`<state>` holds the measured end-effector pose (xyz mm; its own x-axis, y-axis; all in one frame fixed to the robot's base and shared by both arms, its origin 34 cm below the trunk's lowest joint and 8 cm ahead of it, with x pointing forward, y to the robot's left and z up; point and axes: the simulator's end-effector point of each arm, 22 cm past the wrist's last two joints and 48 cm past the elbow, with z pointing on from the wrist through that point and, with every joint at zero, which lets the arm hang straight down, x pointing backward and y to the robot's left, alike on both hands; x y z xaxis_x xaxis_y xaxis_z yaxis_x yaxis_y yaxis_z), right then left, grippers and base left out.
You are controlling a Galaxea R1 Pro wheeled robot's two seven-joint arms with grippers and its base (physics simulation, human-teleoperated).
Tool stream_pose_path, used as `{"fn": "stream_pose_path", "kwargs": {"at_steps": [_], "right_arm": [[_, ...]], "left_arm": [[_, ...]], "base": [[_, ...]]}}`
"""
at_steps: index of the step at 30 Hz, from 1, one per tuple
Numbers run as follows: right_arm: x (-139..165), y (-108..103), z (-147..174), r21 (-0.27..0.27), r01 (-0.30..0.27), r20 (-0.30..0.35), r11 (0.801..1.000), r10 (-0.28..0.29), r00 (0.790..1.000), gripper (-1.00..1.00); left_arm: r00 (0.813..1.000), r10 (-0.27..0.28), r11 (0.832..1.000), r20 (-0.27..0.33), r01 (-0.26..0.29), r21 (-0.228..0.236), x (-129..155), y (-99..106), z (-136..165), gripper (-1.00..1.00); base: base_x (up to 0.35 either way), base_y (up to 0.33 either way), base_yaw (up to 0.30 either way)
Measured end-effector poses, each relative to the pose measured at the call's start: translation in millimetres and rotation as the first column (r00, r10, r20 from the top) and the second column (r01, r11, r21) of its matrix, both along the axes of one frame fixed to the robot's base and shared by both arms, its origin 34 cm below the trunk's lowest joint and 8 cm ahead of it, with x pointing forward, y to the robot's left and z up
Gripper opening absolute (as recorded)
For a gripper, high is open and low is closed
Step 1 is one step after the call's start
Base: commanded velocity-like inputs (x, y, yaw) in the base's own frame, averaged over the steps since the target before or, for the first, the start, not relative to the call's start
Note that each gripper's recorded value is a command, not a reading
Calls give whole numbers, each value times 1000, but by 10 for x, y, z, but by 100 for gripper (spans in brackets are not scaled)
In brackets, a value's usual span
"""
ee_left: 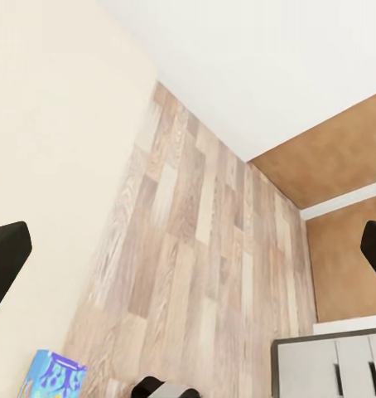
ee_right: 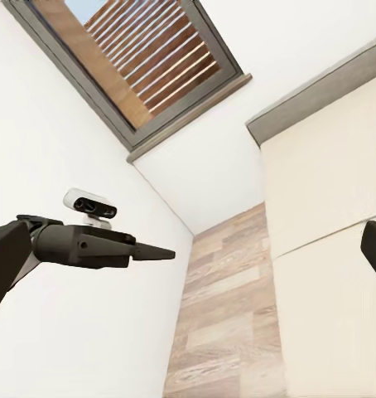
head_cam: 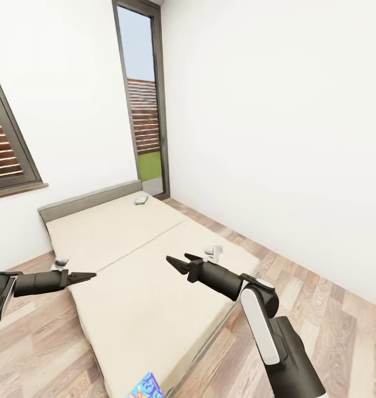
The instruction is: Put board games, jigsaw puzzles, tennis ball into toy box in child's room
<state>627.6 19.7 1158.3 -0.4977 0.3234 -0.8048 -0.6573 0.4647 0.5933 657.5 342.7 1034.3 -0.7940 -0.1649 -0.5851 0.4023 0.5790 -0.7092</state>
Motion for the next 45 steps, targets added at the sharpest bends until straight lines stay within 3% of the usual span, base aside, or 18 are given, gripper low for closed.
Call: {"fn": "stream_pose_path", "kwargs": {"at_steps": [26, 45], "right_arm": [[1, -1, 4, 0, 1, 1, 1000, -1, 1000, 100], [3, -2, 1, -2, 2, 1, 1000, -2, 1000, 100]], "left_arm": [[1000, 0, 1000, 0, 0, 1, -1, -1, -2, 100], [1000, -1, 1000, -1, 1, 0, -1, -6, -3, 100]], "base": [[0, -296, 5], [0, -296, 248]]}}
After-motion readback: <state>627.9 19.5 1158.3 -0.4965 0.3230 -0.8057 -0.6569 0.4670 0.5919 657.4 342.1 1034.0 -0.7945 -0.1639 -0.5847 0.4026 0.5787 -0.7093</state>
